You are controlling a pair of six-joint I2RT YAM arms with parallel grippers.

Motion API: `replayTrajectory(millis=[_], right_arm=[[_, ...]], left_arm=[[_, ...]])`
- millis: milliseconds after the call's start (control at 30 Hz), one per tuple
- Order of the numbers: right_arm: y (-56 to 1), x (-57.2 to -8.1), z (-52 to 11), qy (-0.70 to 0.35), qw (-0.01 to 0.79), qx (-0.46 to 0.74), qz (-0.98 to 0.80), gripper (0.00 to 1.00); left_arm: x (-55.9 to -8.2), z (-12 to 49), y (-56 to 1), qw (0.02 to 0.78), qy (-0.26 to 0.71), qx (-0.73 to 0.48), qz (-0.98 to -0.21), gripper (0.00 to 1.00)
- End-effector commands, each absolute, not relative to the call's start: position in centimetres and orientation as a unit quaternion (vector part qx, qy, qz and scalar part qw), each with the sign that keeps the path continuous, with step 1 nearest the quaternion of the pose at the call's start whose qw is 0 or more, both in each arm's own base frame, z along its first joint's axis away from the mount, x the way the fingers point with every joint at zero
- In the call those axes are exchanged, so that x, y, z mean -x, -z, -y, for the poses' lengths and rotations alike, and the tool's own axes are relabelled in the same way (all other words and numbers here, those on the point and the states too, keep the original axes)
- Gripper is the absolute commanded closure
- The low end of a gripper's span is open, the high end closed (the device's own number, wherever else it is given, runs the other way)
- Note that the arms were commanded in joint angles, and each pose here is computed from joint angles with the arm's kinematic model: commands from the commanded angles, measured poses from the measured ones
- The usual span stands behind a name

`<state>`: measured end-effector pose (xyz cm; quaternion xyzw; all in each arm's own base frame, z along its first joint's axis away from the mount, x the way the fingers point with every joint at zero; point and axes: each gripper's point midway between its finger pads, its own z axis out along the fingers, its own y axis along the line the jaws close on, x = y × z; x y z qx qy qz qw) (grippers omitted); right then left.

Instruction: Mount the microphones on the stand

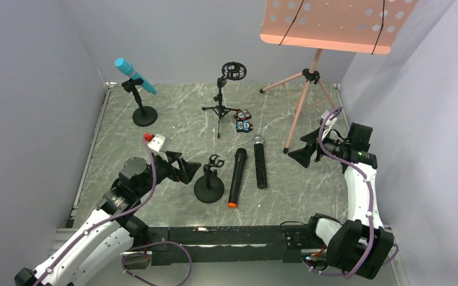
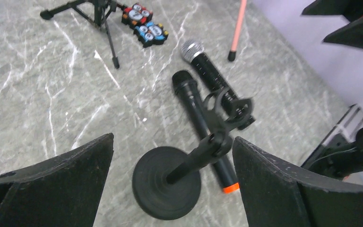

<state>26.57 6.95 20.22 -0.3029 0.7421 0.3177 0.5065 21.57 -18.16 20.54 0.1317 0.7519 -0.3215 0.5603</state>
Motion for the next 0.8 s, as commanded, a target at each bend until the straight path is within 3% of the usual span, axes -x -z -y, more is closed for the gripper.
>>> replayTrajectory(millis=[0,200,400,600,767], right_arm=[[-22.1,-26.9,-7.2,-0.316,0.527,0.326,-0.719,0.0],[-22.1,-26.9,-7.1,-0.315,0.528,0.325,-0.719,0.0],[-22.0,-26.9,-7.1,-0.316,0.526,0.325,-0.72,0.0],[-22.1,-26.9,-7.1,-0.313,0.528,0.326,-0.719,0.0],[-22.1,-26.8,-7.1,-0.313,0.528,0.327,-0.718,0.0]], left_arm=[[-21.2,18.4,-25.3,0.55,0.35,-0.104,-0.751,0.01],[-20.2,21.4,-29.6,0.509,0.387,-0.154,-0.754,0.01],[-22.3,25.6,-30.9,0.465,0.276,-0.215,-0.813,0.01],[-26.4,31.5,-27.5,0.41,0.156,-0.233,-0.868,0.01],[-28.9,36.6,-23.8,0.365,0.149,-0.264,-0.88,0.03]])
